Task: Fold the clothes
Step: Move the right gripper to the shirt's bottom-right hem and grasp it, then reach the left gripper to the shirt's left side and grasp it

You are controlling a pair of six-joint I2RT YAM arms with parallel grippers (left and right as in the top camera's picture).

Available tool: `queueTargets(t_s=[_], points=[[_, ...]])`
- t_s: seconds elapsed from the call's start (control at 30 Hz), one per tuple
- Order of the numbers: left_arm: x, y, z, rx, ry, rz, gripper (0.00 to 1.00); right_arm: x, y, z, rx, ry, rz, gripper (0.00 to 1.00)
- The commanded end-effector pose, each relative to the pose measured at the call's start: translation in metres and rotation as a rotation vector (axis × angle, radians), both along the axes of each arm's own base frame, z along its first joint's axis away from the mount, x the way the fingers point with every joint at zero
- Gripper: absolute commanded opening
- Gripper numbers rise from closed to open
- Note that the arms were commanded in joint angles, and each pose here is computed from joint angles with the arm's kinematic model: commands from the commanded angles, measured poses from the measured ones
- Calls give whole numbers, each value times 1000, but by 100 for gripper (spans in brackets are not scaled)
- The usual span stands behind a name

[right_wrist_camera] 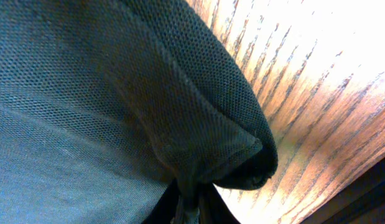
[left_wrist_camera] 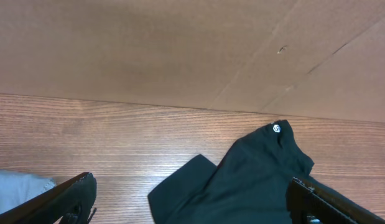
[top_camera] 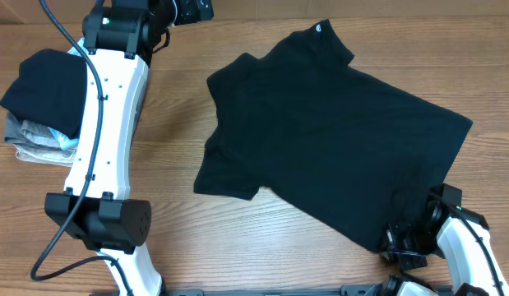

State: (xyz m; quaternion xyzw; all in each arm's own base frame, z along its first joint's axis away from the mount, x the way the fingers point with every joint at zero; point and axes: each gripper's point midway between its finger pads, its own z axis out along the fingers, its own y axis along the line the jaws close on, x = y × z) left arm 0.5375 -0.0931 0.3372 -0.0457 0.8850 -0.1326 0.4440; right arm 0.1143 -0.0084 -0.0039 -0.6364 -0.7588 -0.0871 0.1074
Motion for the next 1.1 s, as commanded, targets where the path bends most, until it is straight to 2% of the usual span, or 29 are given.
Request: queueTargets(t_s=[0.0,0.23,0.33,0.8,0.87,0.93,1.07], points=[[2,3,-2,-5,3,13,100,5,-2,-11,-13,-35,38,8],[2,3,-2,-5,3,13,100,9,2,-9,17,-69,82,8],[2,3,-2,-5,3,13,100,10,2,-9,17,-72,82,4],[7,2,4,-8,-29,14,100,9,3,-9,20,-66,72,4],[-2,4,-7,28,23,-5,100,9,3,-9,20,-66,72,4],[-23,7,-32,43,155,-2,100,9,3,-9,20,-66,72,4],[-80,33,-82,137,464,93,89,9,3,-9,20,-66,72,4]])
